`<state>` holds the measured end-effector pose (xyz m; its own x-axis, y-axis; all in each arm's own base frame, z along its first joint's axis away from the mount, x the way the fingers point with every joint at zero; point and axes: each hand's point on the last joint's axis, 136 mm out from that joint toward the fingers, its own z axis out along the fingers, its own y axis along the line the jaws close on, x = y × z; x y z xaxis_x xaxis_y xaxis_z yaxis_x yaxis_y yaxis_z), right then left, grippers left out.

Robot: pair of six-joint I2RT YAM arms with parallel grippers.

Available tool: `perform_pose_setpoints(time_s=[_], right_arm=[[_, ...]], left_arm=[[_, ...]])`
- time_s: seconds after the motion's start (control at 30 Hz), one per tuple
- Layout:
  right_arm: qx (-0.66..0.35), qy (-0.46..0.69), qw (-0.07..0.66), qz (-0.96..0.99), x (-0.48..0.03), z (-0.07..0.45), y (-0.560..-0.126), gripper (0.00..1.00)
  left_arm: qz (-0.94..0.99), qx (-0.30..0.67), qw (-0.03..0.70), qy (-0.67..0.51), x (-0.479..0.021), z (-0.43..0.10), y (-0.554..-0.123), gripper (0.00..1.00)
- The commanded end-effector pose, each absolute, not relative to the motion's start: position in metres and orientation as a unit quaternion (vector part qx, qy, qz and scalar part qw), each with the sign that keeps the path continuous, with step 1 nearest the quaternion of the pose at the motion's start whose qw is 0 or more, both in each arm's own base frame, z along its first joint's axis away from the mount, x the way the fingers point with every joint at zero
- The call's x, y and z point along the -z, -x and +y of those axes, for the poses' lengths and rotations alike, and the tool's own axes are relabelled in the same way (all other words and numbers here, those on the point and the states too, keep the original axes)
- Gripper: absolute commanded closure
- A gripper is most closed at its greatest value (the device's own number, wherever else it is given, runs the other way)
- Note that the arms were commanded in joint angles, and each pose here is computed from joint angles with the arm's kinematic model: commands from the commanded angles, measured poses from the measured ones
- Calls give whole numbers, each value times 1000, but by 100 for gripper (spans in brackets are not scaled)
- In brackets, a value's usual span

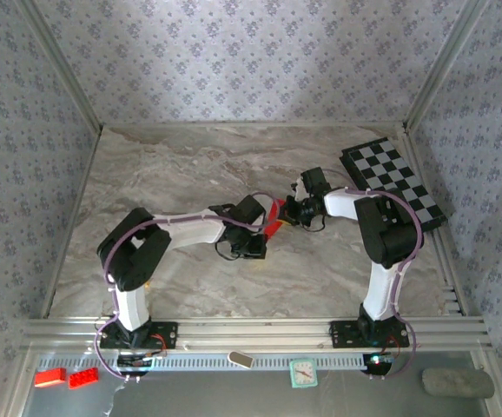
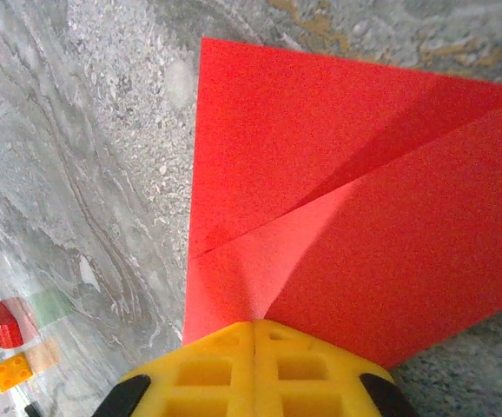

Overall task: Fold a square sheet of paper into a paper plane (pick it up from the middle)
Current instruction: Fold the wing for the fifth time at the center of the table.

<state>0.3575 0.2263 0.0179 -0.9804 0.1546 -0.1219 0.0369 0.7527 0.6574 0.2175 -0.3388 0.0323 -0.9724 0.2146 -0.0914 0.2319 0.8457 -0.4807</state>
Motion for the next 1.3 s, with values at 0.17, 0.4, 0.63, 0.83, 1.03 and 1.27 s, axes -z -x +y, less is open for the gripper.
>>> perform_pose_setpoints(time_s=[0.17, 0.4, 0.63, 0.83, 1.03, 1.27], right_arm=[[-300, -26, 2, 953, 24, 218, -308, 95], [-309, -24, -2, 951, 26, 222, -310, 95], [-297, -34, -2, 954, 30, 218, -314, 95], [-274, -55, -9, 960, 40, 207, -315, 95], [-268, -72, -11, 961, 46, 203, -317, 96], [-272, -66, -10, 960, 45, 205, -317, 96]], left_arm=[[950, 286, 71, -99, -63, -354, -270, 96], [950, 286, 60, -105, -42, -367, -287, 97], [959, 266, 25, -100, -16, -355, -271, 99], [964, 246, -16, -105, -5, -334, -232, 100], [967, 230, -40, -107, -5, -318, -203, 100], [968, 221, -44, -108, -6, -310, -191, 100]])
